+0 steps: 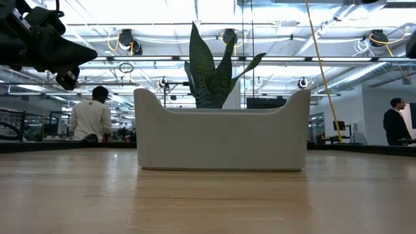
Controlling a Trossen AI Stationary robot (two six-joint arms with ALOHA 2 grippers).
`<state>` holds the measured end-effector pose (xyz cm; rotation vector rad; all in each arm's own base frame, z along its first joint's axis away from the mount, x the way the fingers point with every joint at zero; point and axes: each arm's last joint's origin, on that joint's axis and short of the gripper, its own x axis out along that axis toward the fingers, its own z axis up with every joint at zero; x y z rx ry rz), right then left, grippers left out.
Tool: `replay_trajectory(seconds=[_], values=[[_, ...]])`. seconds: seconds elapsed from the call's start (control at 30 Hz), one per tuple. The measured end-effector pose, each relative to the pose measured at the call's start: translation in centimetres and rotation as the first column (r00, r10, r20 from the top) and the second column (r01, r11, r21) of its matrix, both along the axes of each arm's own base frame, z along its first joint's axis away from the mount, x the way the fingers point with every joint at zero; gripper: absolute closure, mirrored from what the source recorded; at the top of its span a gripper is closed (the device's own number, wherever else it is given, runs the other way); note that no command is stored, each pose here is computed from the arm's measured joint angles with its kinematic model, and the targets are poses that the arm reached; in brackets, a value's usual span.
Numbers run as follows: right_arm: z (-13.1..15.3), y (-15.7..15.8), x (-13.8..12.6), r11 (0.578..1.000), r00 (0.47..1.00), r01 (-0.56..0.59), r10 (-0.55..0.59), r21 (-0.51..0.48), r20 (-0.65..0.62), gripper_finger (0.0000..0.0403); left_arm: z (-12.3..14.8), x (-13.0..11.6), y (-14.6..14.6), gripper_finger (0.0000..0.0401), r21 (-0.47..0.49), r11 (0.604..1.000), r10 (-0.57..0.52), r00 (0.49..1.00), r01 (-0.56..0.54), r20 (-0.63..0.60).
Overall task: Pick and place pill bottles into a basket
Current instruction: Put the white pill bottle into the gray bin
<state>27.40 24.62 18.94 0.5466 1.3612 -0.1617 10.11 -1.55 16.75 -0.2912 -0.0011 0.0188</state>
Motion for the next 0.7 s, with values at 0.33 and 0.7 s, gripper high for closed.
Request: replay_trajectory(seconds=[0.33,0.7], values=[[2.0,-2.3,0.4,1.0,1.0,0.014,-0.014,-0.021,0.021,0.0249,0.0,0.0,0.0,0.0389,0.0,1.0,0.0,1.0,0.0,0.0],[8.6,-9.0,0.8,0.995,0.973,0.096,-0.093,-0.004,0.209,0.0251,0.0,0.0,0.0,0.0389,0.0,1.0,0.0,1.0,0.0,0.0]])
